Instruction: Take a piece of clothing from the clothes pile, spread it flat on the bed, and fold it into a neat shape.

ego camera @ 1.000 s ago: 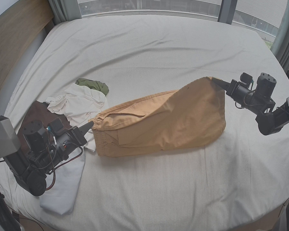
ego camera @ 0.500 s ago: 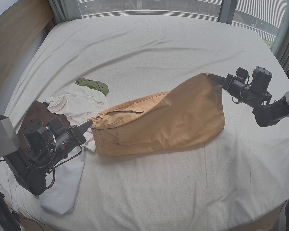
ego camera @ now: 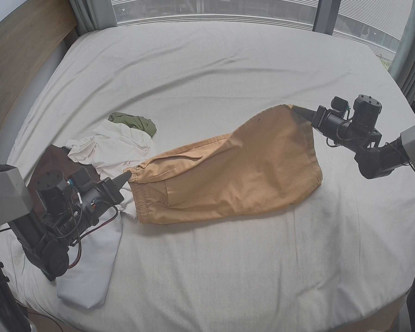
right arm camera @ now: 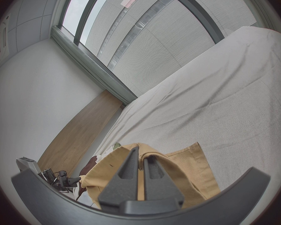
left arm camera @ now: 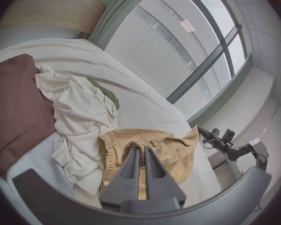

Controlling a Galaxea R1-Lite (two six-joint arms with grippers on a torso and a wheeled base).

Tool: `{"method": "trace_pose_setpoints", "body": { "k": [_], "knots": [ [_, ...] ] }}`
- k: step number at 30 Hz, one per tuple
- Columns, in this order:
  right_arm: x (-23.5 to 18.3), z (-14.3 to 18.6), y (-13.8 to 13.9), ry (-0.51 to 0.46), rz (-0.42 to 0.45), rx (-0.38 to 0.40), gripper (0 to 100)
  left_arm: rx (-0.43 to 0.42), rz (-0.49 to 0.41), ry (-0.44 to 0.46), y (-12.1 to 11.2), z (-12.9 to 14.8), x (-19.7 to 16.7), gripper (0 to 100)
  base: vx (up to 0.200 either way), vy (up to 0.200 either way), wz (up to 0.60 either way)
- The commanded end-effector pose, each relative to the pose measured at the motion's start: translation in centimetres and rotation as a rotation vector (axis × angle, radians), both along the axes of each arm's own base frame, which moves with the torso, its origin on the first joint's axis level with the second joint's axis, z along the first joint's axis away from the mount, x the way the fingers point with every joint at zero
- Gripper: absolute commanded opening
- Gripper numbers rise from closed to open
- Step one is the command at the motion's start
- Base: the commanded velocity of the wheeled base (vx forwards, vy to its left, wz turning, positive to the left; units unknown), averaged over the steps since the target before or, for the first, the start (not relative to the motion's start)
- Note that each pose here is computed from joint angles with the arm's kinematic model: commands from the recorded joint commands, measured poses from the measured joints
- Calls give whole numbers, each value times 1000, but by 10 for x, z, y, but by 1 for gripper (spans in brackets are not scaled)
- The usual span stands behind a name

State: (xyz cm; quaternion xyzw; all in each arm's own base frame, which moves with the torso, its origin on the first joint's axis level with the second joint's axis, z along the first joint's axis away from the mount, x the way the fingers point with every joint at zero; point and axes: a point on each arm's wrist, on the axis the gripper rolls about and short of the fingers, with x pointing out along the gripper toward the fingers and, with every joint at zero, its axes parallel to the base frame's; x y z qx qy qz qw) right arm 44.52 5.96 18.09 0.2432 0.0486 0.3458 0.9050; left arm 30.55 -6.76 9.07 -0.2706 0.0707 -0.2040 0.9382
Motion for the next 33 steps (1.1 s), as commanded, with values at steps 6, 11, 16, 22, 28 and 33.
{"method": "trace_pose_setpoints", "body": {
  "k": [6,11,16,22,28,33],
  "knots": [
    [5,-4,0,4,-2,0,0,2,-1,9,-3,-6,6,0,0,0,0],
    [6,-6,0,7,-3,-2,0,9,-1,21,-3,-13,10,0,0,0,0],
    [7,-7,-2,3,-7,-9,0,10,0,19,-4,-14,13,0,0,0,0],
    [10,-12,-2,-1,-10,-24,0,3,2,10,-3,-12,15,0,0,0,0],
    [13,-12,-2,-7,-10,-23,100,5,2,11,-4,-13,17,100,0,0,0],
    [19,-10,1,-35,-16,-18,100,-2,48,-28,3,-6,25,100,0,0,0]
  ]
}}
